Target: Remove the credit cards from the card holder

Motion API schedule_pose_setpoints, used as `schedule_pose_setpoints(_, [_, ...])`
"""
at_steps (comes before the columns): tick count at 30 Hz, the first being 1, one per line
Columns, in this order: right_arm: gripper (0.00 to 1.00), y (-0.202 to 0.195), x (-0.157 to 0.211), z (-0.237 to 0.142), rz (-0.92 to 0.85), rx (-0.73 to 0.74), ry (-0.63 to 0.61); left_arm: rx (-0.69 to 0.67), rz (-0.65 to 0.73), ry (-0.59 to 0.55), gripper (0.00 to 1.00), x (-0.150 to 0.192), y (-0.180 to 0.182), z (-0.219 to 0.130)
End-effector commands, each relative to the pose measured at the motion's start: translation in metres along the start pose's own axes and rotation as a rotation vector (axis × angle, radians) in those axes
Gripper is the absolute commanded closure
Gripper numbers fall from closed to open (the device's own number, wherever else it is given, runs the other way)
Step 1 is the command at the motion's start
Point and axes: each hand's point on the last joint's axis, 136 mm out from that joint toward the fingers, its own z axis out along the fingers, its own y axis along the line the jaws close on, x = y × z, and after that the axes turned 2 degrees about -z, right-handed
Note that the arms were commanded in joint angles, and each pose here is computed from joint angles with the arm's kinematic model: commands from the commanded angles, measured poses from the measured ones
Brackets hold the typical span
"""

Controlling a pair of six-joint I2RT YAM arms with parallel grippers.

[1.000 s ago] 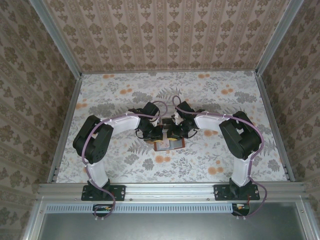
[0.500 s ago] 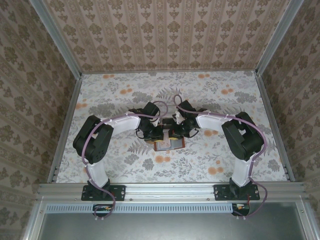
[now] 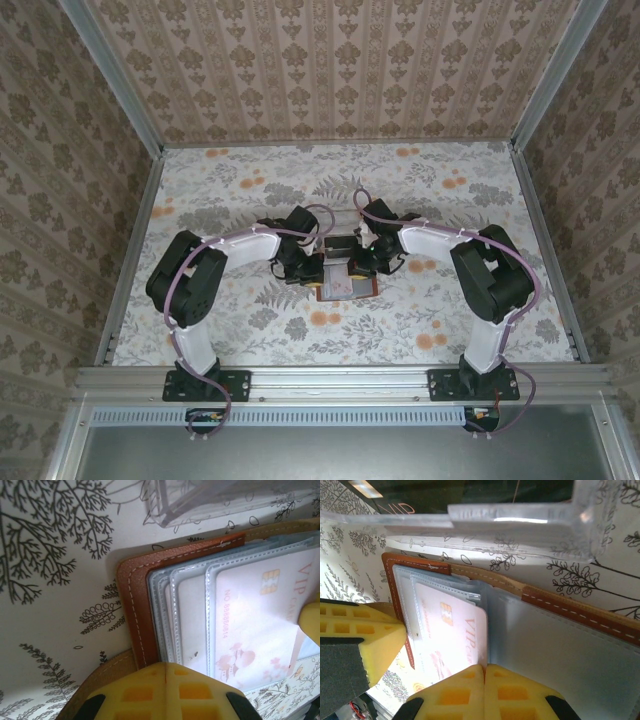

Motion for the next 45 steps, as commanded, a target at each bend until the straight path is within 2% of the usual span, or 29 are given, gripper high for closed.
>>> schedule_pose_setpoints(1, [0.92, 0.007, 0.001, 0.0, 0.015, -0.053, -0.001, 0.013, 0.02, -0.032, 0.98, 0.0, -0.008, -0.015])
schedule_pose_setpoints(7, [0.92, 0.015, 0.002, 0.01, 0.062, -0.139, 0.005, 0.117, 0.013, -0.083, 0.94, -0.006, -0.029, -0.023])
schedule_pose_setpoints(16, [0.92, 0.012, 0.007, 0.012, 0.07, -0.136, 0.011, 0.123, -0.013, -0.06, 0.91, -0.001, -0.02, -0.003])
schedule_pose_setpoints(23, [0.92, 0.009, 0.008, 0.013, 0.078, -0.122, 0.015, 0.067, -0.047, -0.019, 0.92, 0.005, -0.001, 0.015])
schedule_pose_setpoints(34, [0.93, 0.004, 0.007, 0.008, 0.07, -0.082, 0.004, -0.068, -0.04, 0.021, 0.95, 0.012, 0.022, 0.017])
schedule_pose_setpoints(45, [0.97, 0.001, 0.005, 0.004, 0.064, -0.055, -0.004, -0.101, -0.036, 0.046, 0.97, 0.017, 0.028, 0.019])
